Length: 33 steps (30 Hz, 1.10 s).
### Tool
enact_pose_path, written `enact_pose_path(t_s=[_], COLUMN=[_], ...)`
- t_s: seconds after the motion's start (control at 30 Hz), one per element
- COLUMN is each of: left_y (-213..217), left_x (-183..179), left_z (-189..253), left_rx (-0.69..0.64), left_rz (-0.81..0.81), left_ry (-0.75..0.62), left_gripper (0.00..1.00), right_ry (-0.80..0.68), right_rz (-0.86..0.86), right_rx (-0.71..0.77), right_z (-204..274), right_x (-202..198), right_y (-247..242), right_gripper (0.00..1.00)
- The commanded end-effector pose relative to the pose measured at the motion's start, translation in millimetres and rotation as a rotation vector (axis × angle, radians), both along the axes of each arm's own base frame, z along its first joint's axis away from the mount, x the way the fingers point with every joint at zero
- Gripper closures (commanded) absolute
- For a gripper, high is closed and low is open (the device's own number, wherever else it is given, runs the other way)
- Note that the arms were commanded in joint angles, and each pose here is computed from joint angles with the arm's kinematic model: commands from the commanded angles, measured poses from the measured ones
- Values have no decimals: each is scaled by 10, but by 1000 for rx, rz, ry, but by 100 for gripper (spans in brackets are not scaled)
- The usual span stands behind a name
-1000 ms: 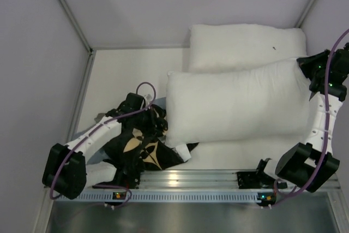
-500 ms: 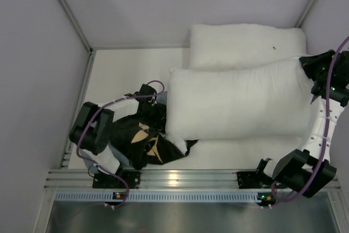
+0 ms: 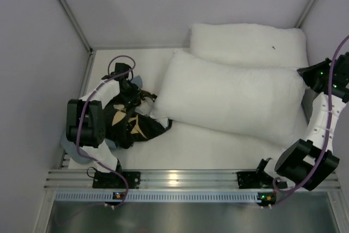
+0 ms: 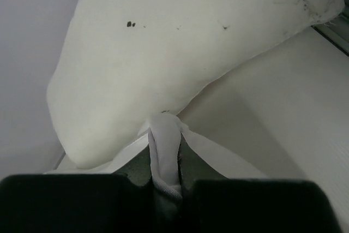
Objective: Remove the pillowcase from the pillow
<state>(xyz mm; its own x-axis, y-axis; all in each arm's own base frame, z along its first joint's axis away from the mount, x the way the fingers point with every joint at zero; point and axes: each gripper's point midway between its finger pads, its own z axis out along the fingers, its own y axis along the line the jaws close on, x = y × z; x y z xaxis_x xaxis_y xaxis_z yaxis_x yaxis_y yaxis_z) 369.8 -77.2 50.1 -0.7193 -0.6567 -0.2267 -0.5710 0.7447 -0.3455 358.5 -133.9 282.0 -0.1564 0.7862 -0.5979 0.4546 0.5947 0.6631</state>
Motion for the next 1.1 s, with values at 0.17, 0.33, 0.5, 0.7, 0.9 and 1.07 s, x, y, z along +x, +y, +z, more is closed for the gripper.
enact_pose_path(t_s=[0.17,0.33,0.5,0.7,0.9,1.07], left_y=[802,237,-398,-348,-402,-952], left_x=[152,334,443,914,1128,1079], left_z=[531,825,1296,1457,1167,848], left_rx=[303,235,316,450,553,465], left_rz=[134,-136,-327,-287,-323,-476], left_ry=[-117,-220,-369,-329,-220,-190], left_gripper=[91,77,45,45,48,63], right_ry=[33,24,8,-38,-59,-70], right_rz=[-96,-65,-49,-36,-25,-23], right_rx=[-93,-85,-96,-107,-105,-107], right_z=[5,21,82,204,257,284], right_x=[68,109,111,87,100,113], right_y=[-328,-276,-215,-117,-84,-78], right_gripper=[100,100,100,100,100,100])
